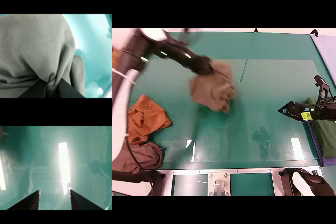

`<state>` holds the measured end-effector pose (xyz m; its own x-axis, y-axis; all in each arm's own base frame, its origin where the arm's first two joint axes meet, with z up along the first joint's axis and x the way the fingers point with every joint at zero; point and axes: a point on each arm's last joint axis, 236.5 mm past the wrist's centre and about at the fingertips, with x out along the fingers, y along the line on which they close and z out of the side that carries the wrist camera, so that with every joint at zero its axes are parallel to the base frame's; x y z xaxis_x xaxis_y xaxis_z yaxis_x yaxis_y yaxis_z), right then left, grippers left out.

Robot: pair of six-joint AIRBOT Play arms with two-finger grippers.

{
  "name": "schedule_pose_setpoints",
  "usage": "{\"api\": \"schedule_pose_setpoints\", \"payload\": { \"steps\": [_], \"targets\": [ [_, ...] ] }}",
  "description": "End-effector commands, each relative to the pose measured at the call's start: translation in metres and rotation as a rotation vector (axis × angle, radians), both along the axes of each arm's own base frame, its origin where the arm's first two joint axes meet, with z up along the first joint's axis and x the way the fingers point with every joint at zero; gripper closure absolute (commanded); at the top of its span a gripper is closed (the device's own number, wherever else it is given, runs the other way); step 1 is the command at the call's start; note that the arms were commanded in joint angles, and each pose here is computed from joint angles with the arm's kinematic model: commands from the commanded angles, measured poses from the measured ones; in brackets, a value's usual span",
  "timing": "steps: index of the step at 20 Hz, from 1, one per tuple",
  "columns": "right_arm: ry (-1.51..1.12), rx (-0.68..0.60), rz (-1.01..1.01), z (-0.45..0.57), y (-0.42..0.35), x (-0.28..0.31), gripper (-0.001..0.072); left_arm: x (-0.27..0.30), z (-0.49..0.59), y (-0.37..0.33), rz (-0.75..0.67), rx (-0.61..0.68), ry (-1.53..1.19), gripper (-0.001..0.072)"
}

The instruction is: Fold the shirts.

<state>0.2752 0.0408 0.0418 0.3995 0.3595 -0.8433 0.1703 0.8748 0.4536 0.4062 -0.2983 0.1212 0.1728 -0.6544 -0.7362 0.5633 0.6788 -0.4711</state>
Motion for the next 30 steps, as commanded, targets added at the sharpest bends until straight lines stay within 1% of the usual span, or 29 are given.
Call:
{"api": "schedule_pose_setpoints", "payload": {
  "steps": [1,2,4,6,9,11,13,15,18,20,21,22,23,24,27,30],
  "targets": [
    [-0.005,-0.001,0.000,0.003,0.000,0.001,0.0263,-0.045,-0.055,-0.064,-0.084,0.017,0.073,0.0310],
    [-0.005,-0.001,0.001,0.003,0.000,0.001,0.0263,-0.051,-0.068,-0.066,-0.085,0.034,0.109,0.0084],
    [-0.006,-0.001,0.000,0.003,0.000,0.001,0.0262,-0.051,-0.073,-0.049,-0.085,0.067,0.152,0.0076],
    [-0.004,0.001,-0.006,0.000,-0.001,0.004,0.0263,-0.041,-0.058,-0.008,-0.060,0.098,0.210,0.0076],
    [0.080,0.023,0.004,-0.021,0.001,0.005,0.0262,-0.030,-0.058,0.060,0.047,0.142,0.335,0.0076],
    [0.138,0.078,0.058,-0.038,0.021,0.002,0.0263,-0.014,-0.078,0.093,0.142,0.159,0.355,0.0076],
    [0.184,0.161,0.119,-0.057,0.055,-0.004,0.0263,0.019,-0.096,0.104,0.262,0.120,0.286,0.0076],
    [0.213,0.197,0.143,-0.079,0.084,-0.004,0.0263,0.050,-0.111,0.104,0.342,0.086,0.202,0.0077],
    [0.239,0.258,0.181,-0.101,0.128,0.002,0.0263,0.063,-0.126,0.083,0.329,-0.005,0.211,0.0077],
    [0.242,0.319,0.192,-0.108,0.151,0.009,0.0277,0.064,-0.131,0.076,0.307,-0.032,0.217,0.0076],
    [0.255,0.332,0.205,-0.111,0.157,0.008,0.0366,0.064,-0.132,0.076,0.301,-0.030,0.211,0.0076],
    [0.262,0.329,0.210,-0.115,0.156,0.008,0.0428,0.064,-0.132,0.076,0.290,-0.027,0.203,0.0076],
    [0.252,0.318,0.227,-0.116,0.153,0.008,0.0549,0.064,-0.133,0.076,0.288,-0.024,0.204,0.0077],
    [0.245,0.312,0.257,-0.114,0.148,0.008,0.0699,0.063,-0.133,0.077,0.287,-0.018,0.203,0.0076],
    [0.247,0.266,0.268,-0.088,0.093,0.017,0.0700,0.062,-0.134,0.077,0.269,-0.013,0.195,0.0076],
    [0.136,0.196,0.120,-0.037,0.011,0.043,0.0700,0.057,-0.135,0.076,0.252,-0.010,0.210,0.0077]
  ]
}}
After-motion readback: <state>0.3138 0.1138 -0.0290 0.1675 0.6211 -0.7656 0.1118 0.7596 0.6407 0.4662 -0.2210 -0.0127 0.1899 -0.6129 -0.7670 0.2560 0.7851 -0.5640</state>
